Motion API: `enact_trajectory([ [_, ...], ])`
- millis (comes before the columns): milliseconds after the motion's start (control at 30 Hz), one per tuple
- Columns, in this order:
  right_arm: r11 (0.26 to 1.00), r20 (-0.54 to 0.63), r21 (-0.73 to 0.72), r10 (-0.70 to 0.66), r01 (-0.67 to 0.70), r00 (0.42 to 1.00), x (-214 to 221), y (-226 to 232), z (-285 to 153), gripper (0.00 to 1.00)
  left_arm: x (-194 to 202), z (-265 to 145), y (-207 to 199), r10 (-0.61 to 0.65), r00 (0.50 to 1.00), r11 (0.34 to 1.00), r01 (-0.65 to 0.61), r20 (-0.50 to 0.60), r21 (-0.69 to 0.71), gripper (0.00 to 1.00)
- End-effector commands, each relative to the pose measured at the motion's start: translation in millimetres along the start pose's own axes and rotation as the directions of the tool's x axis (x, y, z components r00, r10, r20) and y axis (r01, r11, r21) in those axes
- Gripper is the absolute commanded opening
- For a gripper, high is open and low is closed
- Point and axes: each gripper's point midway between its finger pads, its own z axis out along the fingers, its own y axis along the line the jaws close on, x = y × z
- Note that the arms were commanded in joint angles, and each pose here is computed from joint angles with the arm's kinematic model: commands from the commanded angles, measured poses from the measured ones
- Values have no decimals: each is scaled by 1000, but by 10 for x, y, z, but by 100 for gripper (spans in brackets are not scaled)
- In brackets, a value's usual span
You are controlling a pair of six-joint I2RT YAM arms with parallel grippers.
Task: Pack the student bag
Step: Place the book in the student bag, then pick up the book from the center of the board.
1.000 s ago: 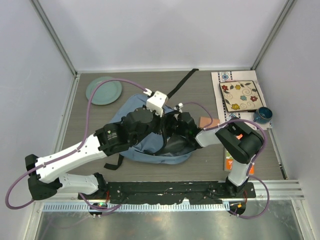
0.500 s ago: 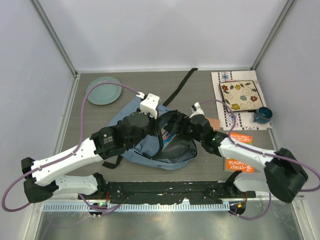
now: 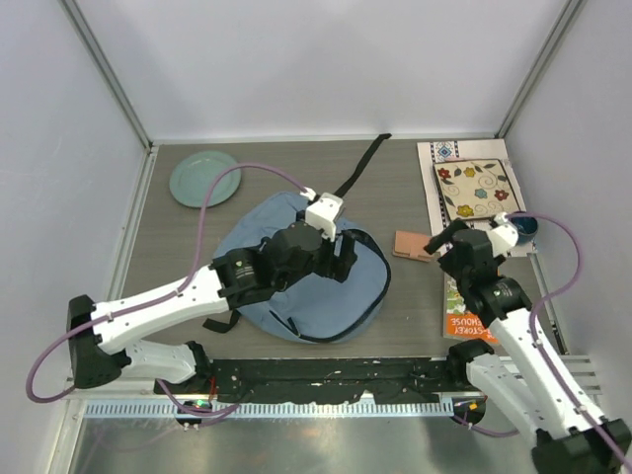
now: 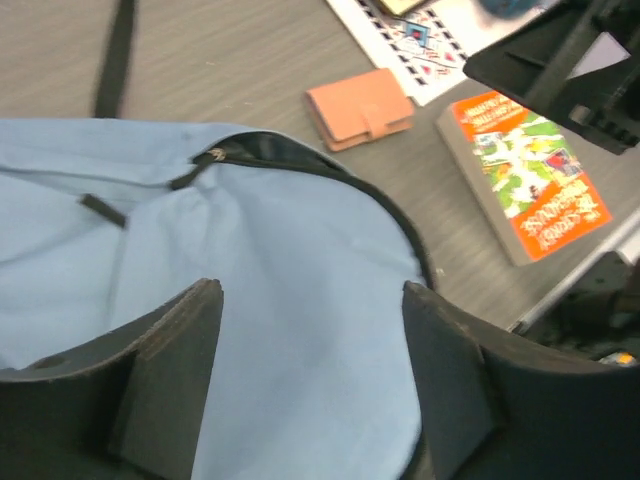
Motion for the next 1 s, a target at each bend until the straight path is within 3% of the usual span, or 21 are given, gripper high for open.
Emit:
enact_trajectory([
  [0, 960, -70, 277, -21, 39, 997, -128, -757, 132, 98, -431, 63, -540, -97, 991, 980, 78, 96, 185, 80],
  [67, 951, -145, 310, 36, 11, 989, -52, -899, 221, 98, -485, 185, -700, -119, 988, 969, 94, 101, 227, 92],
  [167, 926, -131, 375, 86, -31, 988, -152, -1129, 240, 98, -448, 443, -953, -135, 988, 951, 108, 77, 290, 100],
  [333, 857, -58, 504, 159, -108, 986, -266, -1438, 213, 98, -213, 953, -1232, -158, 987, 936, 149, 3, 320, 100],
  [500, 720, 69, 678, 141, -150, 988, -397, -1808, 60, 100, -72, 1285, -1508, -190, 979, 909, 202, -70, 365, 100],
  [667, 598, 169, 764, 179, -243, 969, -357, -2176, -5, 100, 199, 1617, -1688, -190, 968, 887, 241, -165, 394, 100],
  [700, 595, 195, 757, 189, -270, 962, -381, -2211, 39, 100, 245, 1671, -1696, -194, 965, 884, 250, -177, 394, 100],
  [967, 644, 50, 722, 316, -253, 947, -9, -2314, 370, 100, 703, 2065, -1836, -201, 935, 861, 311, -292, 402, 100],
])
